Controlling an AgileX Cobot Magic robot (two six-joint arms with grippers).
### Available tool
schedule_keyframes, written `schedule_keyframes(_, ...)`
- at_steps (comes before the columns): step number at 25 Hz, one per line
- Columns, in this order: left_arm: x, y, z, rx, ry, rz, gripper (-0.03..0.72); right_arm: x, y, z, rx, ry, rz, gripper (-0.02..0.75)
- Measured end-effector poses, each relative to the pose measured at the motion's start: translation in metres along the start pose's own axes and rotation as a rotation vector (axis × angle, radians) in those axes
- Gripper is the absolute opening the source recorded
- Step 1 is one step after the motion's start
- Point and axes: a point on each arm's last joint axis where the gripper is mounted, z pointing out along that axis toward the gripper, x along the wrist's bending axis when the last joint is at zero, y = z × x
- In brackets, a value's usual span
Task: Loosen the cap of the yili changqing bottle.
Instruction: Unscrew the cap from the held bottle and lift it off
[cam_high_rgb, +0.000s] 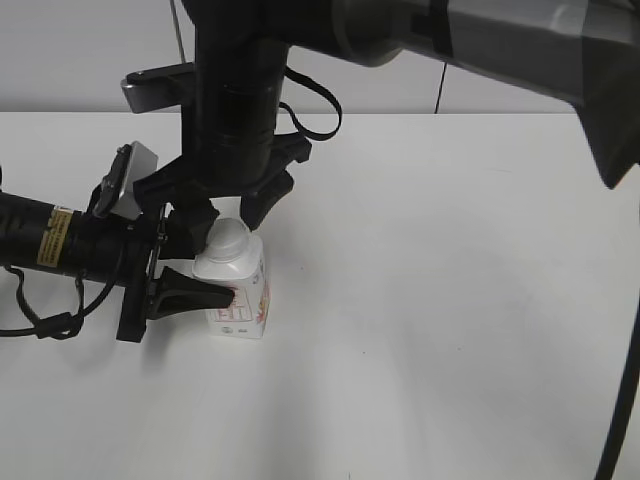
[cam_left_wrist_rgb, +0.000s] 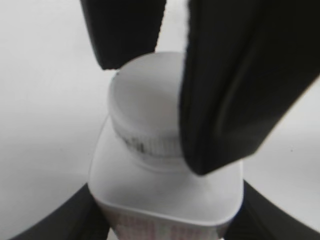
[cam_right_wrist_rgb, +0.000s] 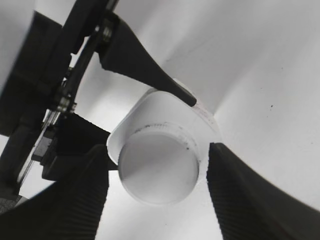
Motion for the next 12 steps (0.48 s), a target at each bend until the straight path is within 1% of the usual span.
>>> schedule_keyframes(6,0.0000,0.0000,0.0000,0.000,0.000,0.000,0.385,-0.0001,0.0000,0.0005,0.001,0.000,0.000,0.489)
schedule_keyframes(12,0.0000,0.0000,0.0000,0.000,0.000,0.000,0.385,-0.0014,-0.0003,0.0100,0.020,-0.003,0.002,0.461)
